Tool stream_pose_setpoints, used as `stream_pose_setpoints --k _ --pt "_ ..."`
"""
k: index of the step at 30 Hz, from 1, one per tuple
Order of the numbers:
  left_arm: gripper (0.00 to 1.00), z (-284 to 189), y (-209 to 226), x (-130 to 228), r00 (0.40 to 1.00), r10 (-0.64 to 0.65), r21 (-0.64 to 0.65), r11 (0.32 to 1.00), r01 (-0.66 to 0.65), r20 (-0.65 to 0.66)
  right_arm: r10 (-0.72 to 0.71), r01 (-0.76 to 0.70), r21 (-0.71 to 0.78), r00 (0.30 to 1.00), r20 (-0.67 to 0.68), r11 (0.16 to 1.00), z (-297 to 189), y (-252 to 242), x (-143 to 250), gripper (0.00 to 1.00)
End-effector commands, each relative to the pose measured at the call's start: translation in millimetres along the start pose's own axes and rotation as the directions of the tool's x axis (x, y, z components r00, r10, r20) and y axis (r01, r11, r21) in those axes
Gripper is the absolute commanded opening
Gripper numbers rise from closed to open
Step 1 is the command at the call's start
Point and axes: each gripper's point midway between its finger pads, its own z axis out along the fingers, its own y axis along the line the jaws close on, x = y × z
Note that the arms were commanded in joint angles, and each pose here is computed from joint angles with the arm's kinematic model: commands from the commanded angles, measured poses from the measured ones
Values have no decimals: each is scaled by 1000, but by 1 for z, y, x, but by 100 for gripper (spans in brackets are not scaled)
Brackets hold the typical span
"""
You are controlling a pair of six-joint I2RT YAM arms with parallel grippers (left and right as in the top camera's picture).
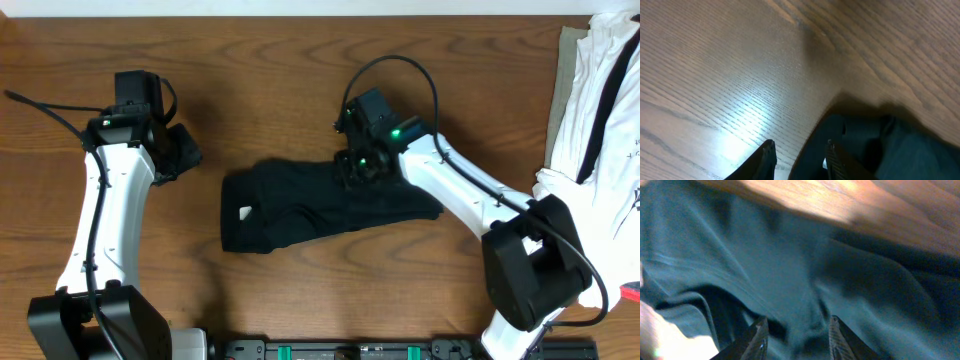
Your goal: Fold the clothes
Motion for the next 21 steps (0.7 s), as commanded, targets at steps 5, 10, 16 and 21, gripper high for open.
stream_pose_setpoints --k 5,10,16,21 --pt "35 -11 -2 -8 999 -11 13 1000 10 31 113 -108 132 993 -28 985 -41 -68 7 36" --pt "36 -10 -2 -7 999 -13 13 1000 13 30 184 -168 275 982 -32 947 -53 -114 17 38" --pt "43 -6 0 -3 1000 -12 6 1000 12 17 234 -218 289 972 -22 932 -56 -135 21 39" --pt "45 -5 0 -4 1000 -13 8 1000 12 22 245 -228 294 969 -21 928 -52 -151 27 41"
